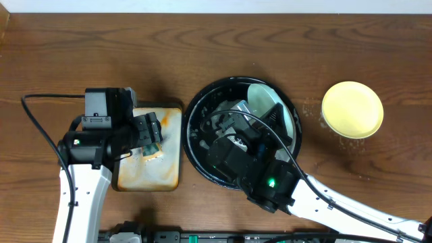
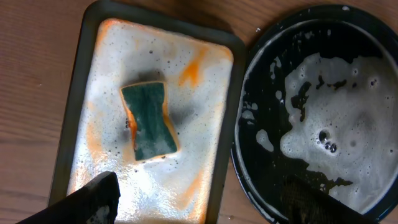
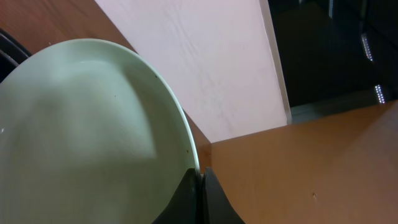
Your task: Clean dirty plates on tray and stack at the side
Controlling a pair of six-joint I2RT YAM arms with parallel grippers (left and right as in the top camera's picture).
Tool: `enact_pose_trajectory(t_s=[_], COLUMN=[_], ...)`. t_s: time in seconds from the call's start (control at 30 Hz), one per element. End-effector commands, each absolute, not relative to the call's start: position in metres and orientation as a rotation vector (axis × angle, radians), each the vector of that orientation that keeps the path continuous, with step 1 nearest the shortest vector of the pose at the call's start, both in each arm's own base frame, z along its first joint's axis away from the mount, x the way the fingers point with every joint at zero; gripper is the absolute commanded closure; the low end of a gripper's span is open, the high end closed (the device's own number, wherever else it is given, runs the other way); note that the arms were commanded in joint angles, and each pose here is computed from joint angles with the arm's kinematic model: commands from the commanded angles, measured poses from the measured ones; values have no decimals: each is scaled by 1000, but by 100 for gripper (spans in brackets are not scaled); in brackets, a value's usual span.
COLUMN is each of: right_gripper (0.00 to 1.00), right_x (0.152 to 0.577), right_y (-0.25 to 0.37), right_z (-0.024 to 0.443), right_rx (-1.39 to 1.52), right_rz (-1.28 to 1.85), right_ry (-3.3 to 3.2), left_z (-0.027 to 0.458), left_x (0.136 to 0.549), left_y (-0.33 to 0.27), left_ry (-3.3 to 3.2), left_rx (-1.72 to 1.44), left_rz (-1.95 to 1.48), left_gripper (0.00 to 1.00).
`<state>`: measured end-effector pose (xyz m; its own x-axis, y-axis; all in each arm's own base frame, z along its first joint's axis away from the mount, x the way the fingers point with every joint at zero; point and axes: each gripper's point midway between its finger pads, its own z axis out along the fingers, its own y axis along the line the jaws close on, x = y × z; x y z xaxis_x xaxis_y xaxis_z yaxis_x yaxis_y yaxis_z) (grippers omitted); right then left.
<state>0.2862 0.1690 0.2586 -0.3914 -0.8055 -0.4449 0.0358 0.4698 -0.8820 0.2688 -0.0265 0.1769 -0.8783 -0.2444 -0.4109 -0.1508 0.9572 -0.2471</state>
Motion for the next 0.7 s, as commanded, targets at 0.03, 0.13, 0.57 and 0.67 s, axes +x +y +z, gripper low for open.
enact_pose_trajectory(t_s=[0.03,0.13,0.57,0.67], right_gripper=[99,99,99,99], right_x=[283,283,283,284], right_y=[165,165,167,173], right_z=[272,272,270,260], right_rx=[-614,-614,-614,-643], right_rz=[-1080,-1080,-1057,-981], right_ry=[1708,1708,1716,1753], left_z=[185,185,185,185], left_x=[273,273,273,273], left_y=[-26,-26,-26,-26], left_ry=[2639,2638,2638,2638], left_rx=[-271,-271,-271,-271], left_rz=[-291,-292,-291,-291], left_gripper=[16,16,16,16])
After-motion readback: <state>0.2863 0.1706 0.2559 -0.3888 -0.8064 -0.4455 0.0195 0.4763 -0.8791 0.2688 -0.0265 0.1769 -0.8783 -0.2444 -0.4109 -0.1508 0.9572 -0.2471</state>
